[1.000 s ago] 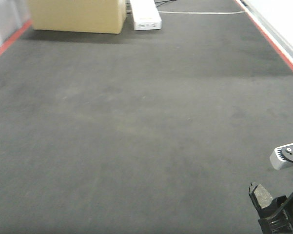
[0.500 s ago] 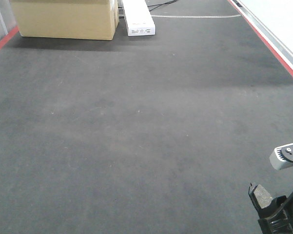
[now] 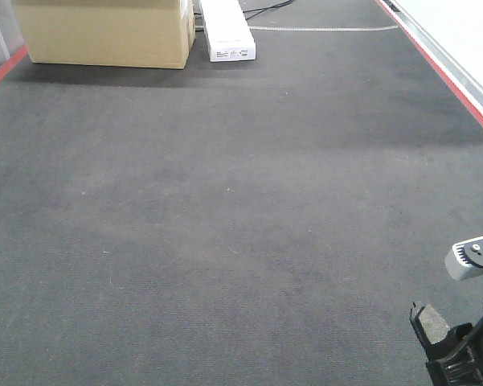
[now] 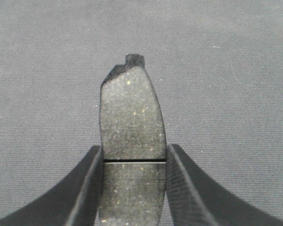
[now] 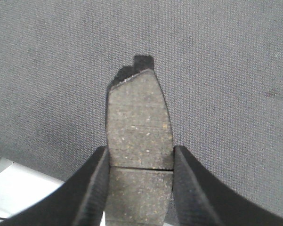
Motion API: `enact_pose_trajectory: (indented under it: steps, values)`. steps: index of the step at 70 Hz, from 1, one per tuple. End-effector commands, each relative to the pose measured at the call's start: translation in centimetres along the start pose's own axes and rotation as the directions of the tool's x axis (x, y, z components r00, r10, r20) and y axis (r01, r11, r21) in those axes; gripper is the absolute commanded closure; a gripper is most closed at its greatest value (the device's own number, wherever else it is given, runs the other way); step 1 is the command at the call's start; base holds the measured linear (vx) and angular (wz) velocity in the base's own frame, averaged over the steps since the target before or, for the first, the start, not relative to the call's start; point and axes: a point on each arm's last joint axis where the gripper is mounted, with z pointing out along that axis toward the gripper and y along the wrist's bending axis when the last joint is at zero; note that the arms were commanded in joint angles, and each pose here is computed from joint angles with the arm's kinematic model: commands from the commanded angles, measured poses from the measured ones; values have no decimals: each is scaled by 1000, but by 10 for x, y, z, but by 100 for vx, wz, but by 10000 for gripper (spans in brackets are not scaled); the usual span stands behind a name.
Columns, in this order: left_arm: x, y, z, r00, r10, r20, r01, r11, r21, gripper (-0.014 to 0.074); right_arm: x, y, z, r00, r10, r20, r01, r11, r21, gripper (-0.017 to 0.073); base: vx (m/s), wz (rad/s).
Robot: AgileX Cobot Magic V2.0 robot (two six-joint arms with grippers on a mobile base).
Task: Move and align brake pads A on conveyor
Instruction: 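Lower both held pads toward the conveyor belt surface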
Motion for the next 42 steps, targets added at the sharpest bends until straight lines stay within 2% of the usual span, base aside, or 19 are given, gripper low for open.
enact_pose_trajectory:
  steps: [1,35,42]
  values:
    - [-14,0,-6,995,1,104,-1,1000,0,473,-9,1,-9,997,-6,80,5,1000,3,559,0,0]
    - [-15,0,-6,994,0,112,0,1000,1,473,-9,1,-9,997,-6,79,5,1000,3,559,0,0]
    - [-16,-2,-6,992,-41,117,38,999,32,473,-9,1,-9,997,-6,79,5,1000,3,559,0,0]
